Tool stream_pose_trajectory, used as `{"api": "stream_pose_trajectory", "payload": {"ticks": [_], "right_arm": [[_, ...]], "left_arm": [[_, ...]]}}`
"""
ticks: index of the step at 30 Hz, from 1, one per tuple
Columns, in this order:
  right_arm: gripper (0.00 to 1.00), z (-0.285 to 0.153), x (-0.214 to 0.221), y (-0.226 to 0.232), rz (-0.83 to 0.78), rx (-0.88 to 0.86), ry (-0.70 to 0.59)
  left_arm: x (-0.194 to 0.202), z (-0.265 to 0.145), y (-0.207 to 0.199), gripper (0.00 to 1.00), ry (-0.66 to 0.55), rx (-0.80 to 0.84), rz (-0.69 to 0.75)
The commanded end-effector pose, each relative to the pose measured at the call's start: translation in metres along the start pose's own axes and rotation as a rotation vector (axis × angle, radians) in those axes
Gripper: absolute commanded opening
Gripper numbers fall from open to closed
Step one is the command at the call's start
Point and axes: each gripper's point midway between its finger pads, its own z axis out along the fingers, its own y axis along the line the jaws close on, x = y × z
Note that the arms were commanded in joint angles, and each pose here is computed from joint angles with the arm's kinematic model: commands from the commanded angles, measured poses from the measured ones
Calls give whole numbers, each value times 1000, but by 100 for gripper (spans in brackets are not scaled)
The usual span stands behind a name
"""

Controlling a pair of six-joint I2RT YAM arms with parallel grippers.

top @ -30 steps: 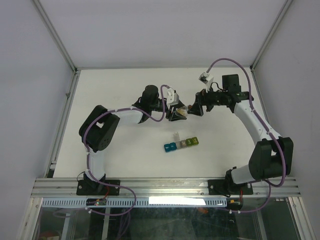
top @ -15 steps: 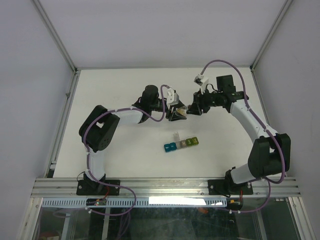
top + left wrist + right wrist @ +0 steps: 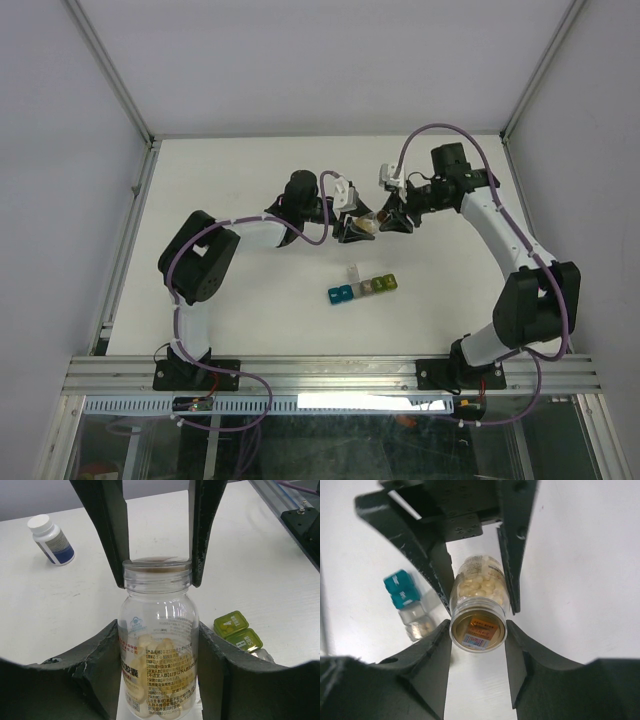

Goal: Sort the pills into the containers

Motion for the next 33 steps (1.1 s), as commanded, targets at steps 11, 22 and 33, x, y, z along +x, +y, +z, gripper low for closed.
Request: {"api": "stream_pose_trajectory", "payload": {"ticks": [11, 22, 33], "right_arm": [[20, -12, -17, -4, -602, -144, 54], [49, -9, -13, 8, -597, -158, 11], [99, -21, -31, 14, -230, -26, -24]], "left_arm": [[-25, -6, 8, 0, -33, -22, 75], [-25, -6, 8, 0, -34, -20, 72], [-26, -6, 8, 0, -35, -21, 76]]}}
